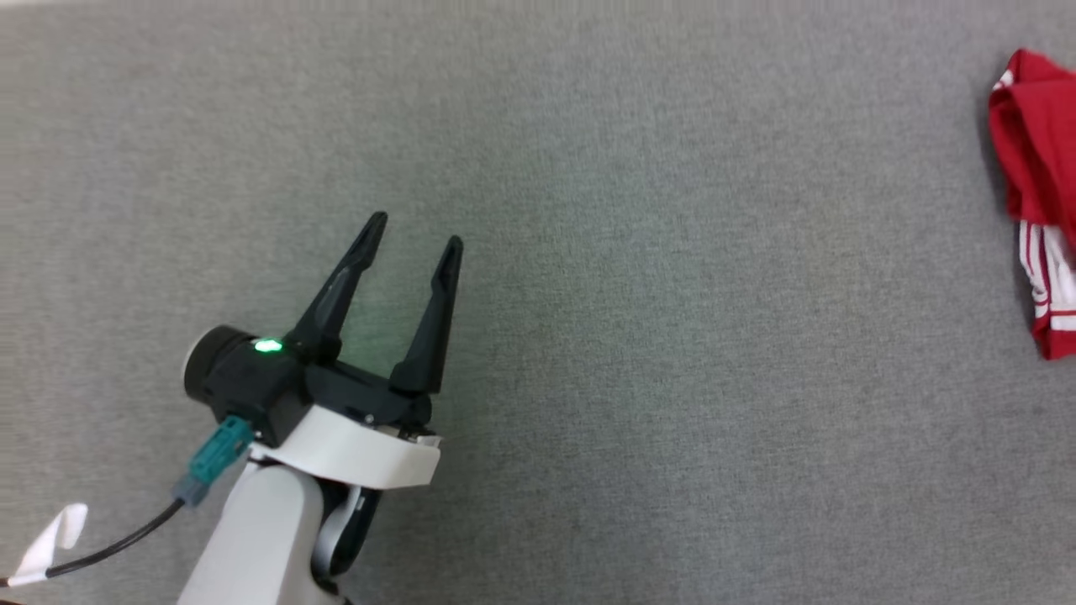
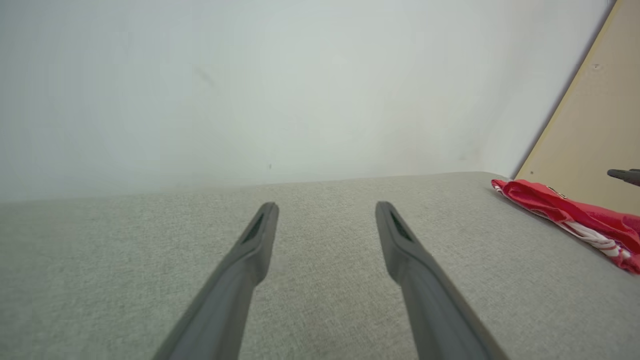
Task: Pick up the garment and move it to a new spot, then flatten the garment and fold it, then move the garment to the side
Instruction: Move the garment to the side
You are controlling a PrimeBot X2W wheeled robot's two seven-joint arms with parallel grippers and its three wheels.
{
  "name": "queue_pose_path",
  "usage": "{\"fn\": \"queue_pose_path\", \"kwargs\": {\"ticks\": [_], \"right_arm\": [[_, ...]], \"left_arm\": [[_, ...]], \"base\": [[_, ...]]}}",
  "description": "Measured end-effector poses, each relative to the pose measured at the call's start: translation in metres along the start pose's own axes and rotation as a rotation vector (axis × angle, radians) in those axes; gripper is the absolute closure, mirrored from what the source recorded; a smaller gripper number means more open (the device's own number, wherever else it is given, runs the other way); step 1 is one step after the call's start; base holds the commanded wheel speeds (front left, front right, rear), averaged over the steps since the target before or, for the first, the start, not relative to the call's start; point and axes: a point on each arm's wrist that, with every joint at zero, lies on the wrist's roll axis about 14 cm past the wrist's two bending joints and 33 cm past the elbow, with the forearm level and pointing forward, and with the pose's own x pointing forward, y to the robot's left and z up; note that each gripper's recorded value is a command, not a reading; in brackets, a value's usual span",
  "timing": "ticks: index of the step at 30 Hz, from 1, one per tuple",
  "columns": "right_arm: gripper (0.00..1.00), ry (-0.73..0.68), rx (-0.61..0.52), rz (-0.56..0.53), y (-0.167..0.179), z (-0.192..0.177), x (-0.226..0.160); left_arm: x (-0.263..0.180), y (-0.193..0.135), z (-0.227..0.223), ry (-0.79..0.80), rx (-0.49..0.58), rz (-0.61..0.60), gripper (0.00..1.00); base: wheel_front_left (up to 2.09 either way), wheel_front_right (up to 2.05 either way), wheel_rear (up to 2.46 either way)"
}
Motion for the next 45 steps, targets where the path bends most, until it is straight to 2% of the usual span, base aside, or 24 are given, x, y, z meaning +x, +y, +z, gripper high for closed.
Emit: {"fn": "queue_pose_path", "kwargs": {"ticks": [6, 13, 19, 23, 29, 45], "right_arm": [[0.00, -0.184, -0.001, 0.142, 0.051, 0.053, -0.015], [0.00, -0.361, 0.012, 0.304, 0.100, 0.102, -0.056], [0.00, -0.473, 0.092, 0.430, 0.138, 0.121, -0.099], [0.00, -0.511, 0.168, 0.493, 0.155, 0.118, -0.128], [0.00, -0.529, 0.214, 0.560, 0.177, 0.101, -0.166], [0.00, -0.482, 0.308, 0.654, 0.211, 0.049, -0.234]], "left_arm": [[-0.020, 0.011, 0.035, -0.047, 0.034, 0.072, 0.00], [-0.052, 0.019, 0.070, -0.085, 0.076, 0.149, 0.00], [-0.084, 0.038, 0.099, -0.129, 0.111, 0.253, 0.00], [-0.107, 0.051, 0.111, -0.145, 0.125, 0.326, 0.00], [-0.135, 0.065, 0.117, -0.146, 0.140, 0.404, 0.00], [-0.153, 0.064, 0.103, -0.096, 0.149, 0.436, 0.00]], "base": [[0.00, 0.00, 0.00], [0.00, 0.00, 0.00], [0.00, 0.00, 0.00], [0.00, 0.00, 0.00], [0.00, 0.00, 0.00], [0.00, 0.00, 0.00]]}}
